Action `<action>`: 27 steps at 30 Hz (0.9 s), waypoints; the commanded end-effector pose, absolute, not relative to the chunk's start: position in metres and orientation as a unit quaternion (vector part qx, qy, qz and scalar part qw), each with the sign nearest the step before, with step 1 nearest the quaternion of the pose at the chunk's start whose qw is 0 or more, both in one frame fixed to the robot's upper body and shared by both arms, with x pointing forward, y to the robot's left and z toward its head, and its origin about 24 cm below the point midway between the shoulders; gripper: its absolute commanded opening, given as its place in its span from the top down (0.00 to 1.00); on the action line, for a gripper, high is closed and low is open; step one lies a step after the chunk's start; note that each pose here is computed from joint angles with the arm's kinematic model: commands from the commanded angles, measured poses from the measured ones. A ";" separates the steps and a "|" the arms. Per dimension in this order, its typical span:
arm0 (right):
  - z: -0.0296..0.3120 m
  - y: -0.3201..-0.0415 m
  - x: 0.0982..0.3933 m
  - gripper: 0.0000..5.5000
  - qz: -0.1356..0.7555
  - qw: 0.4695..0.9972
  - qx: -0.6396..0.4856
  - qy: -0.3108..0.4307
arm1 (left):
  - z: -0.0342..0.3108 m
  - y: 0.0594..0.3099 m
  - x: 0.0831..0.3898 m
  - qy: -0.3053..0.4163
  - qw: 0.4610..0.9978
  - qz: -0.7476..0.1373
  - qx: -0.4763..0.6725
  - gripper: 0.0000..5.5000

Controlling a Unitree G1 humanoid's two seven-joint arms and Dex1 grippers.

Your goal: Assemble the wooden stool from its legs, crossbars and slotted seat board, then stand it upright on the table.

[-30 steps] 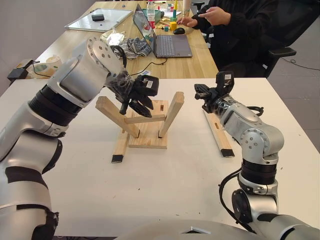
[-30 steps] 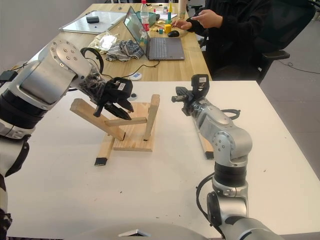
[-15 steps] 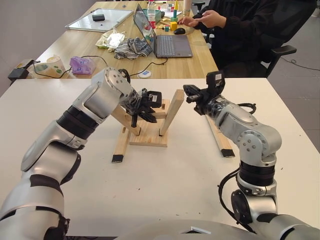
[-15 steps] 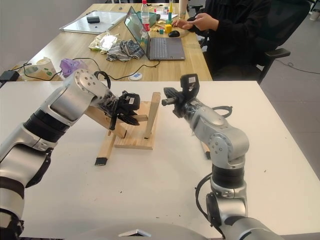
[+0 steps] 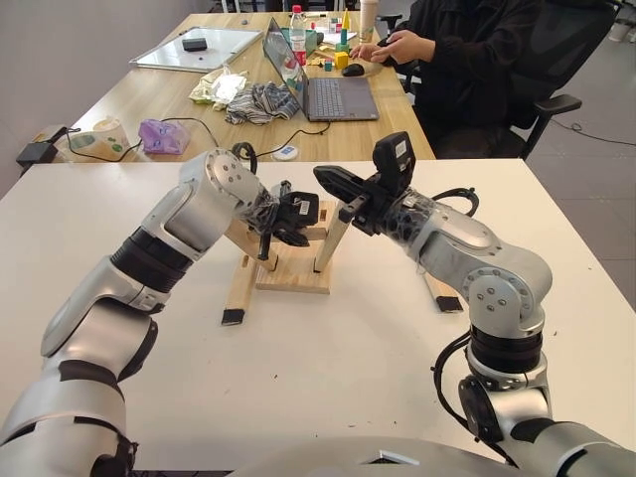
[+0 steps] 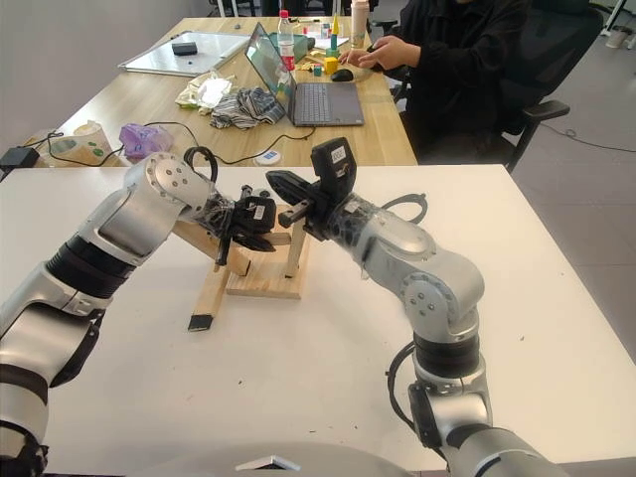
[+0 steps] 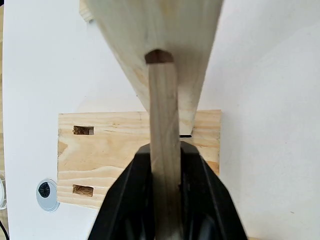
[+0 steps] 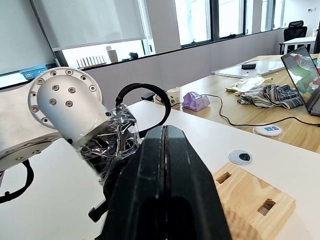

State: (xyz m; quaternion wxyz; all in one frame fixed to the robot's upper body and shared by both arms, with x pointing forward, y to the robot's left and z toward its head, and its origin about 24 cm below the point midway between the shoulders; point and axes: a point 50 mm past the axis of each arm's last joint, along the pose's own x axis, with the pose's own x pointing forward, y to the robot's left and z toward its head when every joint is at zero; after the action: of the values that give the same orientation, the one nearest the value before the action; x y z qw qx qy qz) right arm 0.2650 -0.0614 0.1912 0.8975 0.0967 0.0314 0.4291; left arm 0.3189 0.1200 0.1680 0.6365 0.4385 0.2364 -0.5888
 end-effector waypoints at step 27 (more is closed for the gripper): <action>0.135 -0.075 0.271 1.00 0.371 0.902 0.125 0.181 | 0.244 0.120 0.328 0.095 0.746 -0.565 0.338 0.73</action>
State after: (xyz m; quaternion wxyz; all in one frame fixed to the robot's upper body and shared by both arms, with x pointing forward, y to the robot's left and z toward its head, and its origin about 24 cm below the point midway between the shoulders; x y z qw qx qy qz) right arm 0.2710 -0.0644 0.1888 0.8983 0.1389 0.0429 0.4146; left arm 0.3234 0.1193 0.2052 0.7103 0.3543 0.1475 -0.5901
